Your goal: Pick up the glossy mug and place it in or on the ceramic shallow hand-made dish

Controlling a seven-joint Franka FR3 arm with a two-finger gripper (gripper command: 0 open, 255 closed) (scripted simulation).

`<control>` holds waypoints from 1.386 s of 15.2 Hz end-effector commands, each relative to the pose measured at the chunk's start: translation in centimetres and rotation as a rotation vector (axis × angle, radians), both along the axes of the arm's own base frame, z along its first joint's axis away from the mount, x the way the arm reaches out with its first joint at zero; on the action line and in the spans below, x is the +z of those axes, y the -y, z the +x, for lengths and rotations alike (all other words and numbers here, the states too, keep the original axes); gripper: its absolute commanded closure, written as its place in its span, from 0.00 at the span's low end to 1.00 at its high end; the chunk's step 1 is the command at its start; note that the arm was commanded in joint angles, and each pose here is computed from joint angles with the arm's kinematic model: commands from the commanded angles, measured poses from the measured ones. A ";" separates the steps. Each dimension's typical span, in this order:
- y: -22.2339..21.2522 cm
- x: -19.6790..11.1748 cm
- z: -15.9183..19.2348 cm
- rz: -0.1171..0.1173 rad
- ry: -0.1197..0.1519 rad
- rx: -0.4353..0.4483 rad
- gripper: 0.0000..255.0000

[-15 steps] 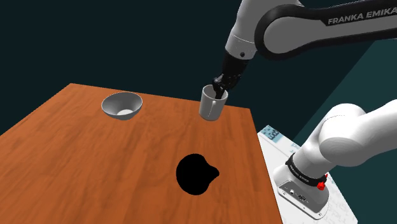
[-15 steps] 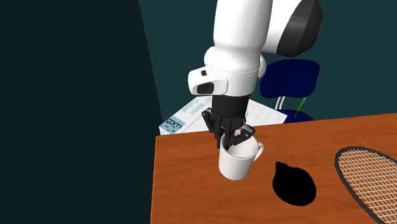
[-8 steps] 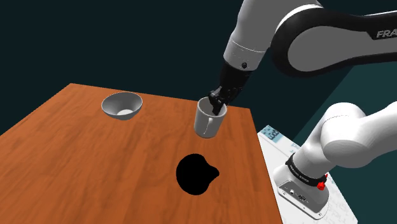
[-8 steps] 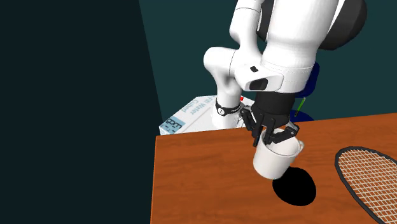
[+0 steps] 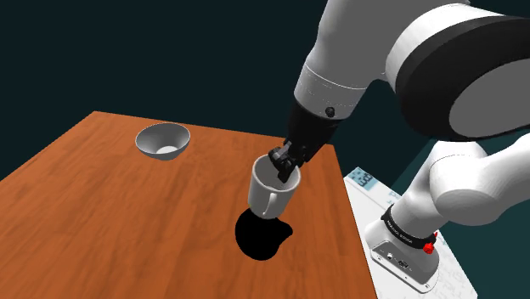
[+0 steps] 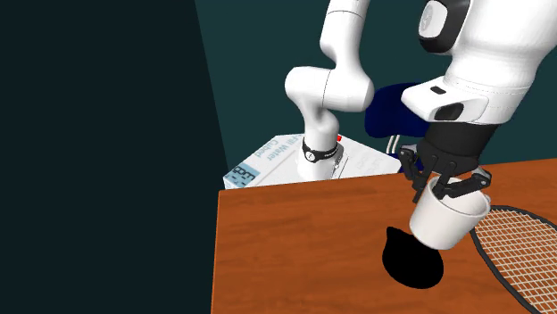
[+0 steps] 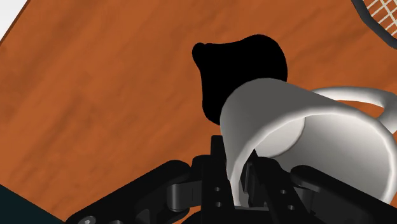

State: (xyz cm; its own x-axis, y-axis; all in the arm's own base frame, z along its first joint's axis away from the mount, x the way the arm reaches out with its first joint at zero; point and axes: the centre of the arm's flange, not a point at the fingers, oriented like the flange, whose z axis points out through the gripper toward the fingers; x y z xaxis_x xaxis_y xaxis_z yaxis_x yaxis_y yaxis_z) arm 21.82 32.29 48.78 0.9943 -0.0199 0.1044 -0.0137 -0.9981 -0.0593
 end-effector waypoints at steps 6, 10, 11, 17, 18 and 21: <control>-1.0 -2.9 -0.7 0.000 -0.001 -0.001 1.00; -1.0 -5.0 -0.7 0.000 -0.001 -0.001 1.00; -1.0 -5.6 -0.7 0.000 -0.001 -0.001 1.00; -1.0 -8.7 -0.7 0.000 -0.001 -0.001 1.00; -1.0 -9.0 -0.7 0.000 -0.001 -0.001 1.00; -1.0 -9.0 -0.7 0.000 -0.001 -0.001 1.00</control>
